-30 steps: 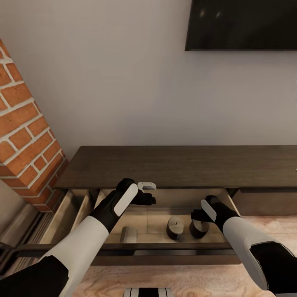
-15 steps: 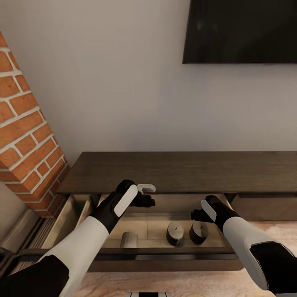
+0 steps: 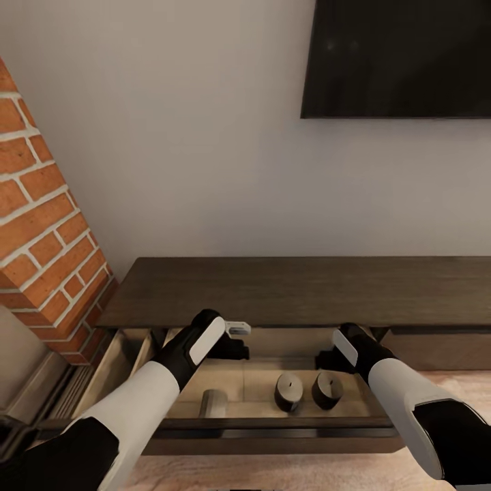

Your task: Place each of the two pumpkins and all three candles from the living room inside a cabinet in the living room (use any cabinet), then make sure every cabinet is closed, and position the cauldron so it is next to a table in the living room.

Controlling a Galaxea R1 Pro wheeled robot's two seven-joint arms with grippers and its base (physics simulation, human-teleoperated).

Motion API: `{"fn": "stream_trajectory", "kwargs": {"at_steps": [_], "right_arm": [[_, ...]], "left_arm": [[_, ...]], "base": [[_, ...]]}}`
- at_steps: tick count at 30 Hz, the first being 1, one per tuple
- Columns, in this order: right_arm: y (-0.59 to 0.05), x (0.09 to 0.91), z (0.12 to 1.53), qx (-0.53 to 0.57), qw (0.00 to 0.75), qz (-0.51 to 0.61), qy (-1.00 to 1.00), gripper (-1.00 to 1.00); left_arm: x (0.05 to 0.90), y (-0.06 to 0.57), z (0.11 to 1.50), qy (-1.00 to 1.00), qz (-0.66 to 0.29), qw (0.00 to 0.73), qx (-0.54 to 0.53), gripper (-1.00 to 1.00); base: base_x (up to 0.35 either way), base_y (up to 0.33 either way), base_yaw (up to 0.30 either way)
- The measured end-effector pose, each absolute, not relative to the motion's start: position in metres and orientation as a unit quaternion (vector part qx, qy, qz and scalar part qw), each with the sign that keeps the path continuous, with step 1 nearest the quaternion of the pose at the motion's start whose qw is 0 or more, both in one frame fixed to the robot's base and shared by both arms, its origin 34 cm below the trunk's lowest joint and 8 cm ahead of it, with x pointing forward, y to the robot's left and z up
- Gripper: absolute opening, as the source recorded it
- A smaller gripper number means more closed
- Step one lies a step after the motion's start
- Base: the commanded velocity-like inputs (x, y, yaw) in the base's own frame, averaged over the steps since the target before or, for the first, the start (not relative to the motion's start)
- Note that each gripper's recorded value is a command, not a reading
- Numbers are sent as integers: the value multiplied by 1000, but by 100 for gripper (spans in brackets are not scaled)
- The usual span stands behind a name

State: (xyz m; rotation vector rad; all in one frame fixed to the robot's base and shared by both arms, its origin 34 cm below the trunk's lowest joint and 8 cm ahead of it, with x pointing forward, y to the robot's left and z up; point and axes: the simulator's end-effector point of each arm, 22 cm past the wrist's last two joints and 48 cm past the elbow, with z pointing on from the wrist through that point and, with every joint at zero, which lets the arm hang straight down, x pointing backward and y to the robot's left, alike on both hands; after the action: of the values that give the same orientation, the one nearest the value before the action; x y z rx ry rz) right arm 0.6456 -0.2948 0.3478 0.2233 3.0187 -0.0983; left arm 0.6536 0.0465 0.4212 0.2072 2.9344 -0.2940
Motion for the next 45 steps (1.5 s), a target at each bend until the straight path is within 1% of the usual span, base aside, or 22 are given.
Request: {"fn": "stream_trajectory", "kwargs": {"at_steps": [4,10,45], "right_arm": [[-275,645,356,68,47,11,996,100],[-266,647,369,65,44,32,996,100],[-266,663,445,63,43,31,997,100]], "left_arm": [[644,55,415,991,-90,70,64,100],[644,57,425,992,-88,64,63,100],[659,59,498,993,-86,61,60,100]], "base": [[0,0,0],[0,0,0],[0,0,0]]}}
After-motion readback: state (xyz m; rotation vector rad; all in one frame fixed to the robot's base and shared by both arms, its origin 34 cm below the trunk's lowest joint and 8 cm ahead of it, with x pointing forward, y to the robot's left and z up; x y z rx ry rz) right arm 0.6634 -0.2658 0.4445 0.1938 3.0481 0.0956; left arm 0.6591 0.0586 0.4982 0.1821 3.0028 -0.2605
